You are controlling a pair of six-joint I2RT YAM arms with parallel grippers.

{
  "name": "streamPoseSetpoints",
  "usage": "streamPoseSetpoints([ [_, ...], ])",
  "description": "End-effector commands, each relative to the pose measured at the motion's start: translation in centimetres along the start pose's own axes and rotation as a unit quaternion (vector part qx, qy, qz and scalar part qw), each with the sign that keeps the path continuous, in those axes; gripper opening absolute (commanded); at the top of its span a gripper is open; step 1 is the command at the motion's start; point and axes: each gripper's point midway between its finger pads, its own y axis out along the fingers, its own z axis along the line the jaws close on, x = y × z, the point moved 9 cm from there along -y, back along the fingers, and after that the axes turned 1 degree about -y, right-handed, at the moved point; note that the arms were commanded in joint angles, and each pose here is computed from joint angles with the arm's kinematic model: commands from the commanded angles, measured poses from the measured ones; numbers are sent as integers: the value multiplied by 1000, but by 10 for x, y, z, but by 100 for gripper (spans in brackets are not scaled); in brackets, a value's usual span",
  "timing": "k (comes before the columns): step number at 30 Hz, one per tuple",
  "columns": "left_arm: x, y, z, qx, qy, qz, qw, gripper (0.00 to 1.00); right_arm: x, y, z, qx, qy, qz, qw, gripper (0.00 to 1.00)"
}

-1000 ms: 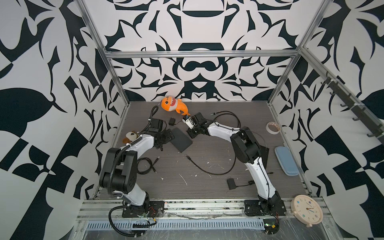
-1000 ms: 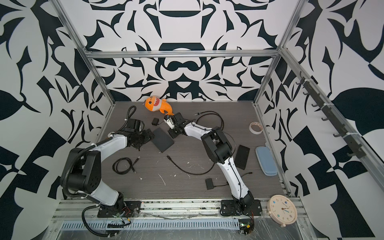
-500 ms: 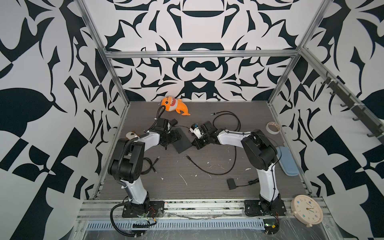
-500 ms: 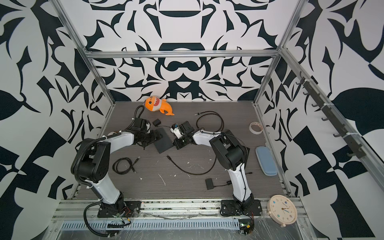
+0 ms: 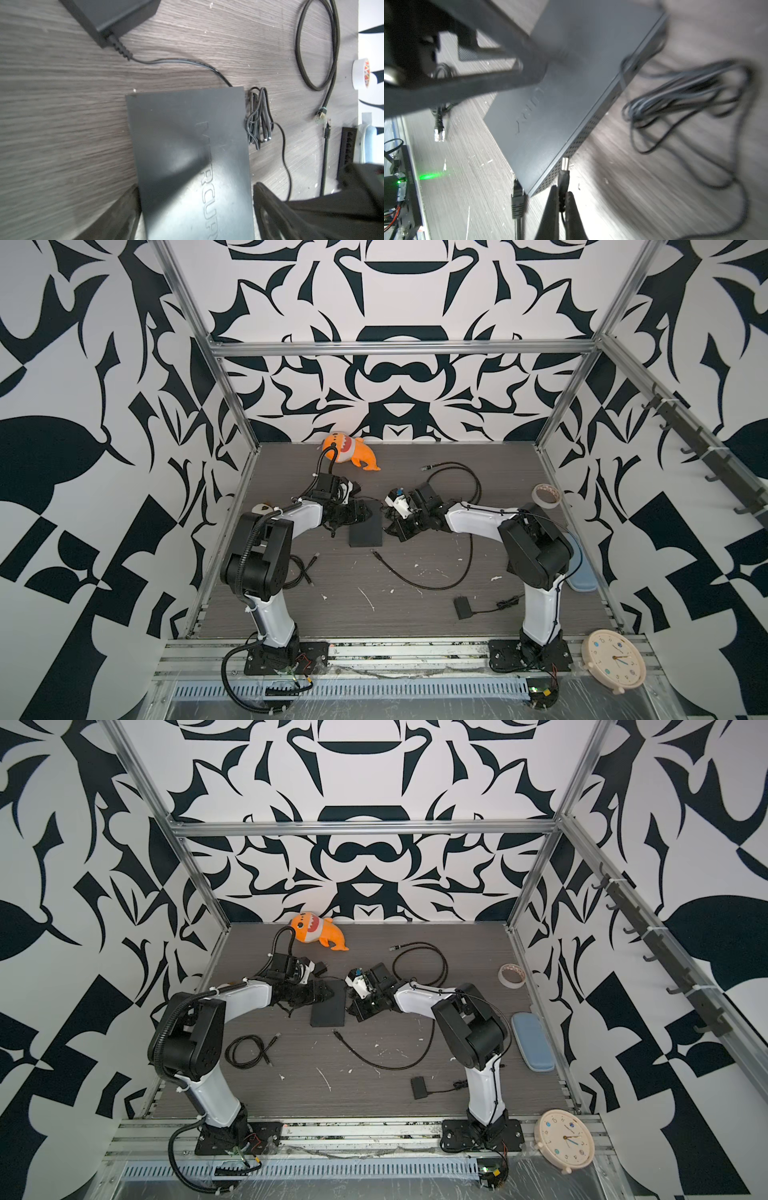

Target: Insert the plug into the switch port

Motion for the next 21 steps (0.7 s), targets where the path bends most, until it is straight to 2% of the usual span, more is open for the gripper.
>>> streamPoseSetpoints([
  [1, 14, -23, -9, 4, 27, -35, 999, 86, 18, -21, 2, -14, -42, -22, 999, 3],
  [7, 19, -40, -8, 61, -1, -50, 997, 86, 13, -17, -6, -24, -60, -11, 998, 4],
  [11, 18, -57, -17, 66, -8, -61, 996, 86, 10, -10, -11, -26, -64, -5, 998, 5],
  [13, 16, -63, -29, 41, -3, -57, 998, 86, 10, -10, -10, -15, -66, -10, 998, 4],
  [15, 12, -64, -46, -13, -7, -39, 999, 86, 11, -14, -7, -5, -71, -20, 997, 5],
  [17, 8, -60, -60, -83, -42, -13, 996, 79, 13, -22, -4, 9, -77, -35, 996, 4],
  [21, -2, -46, -75, -119, -93, 16, 988, 70, 17, -35, -8, 48, -75, -74, 993, 4],
])
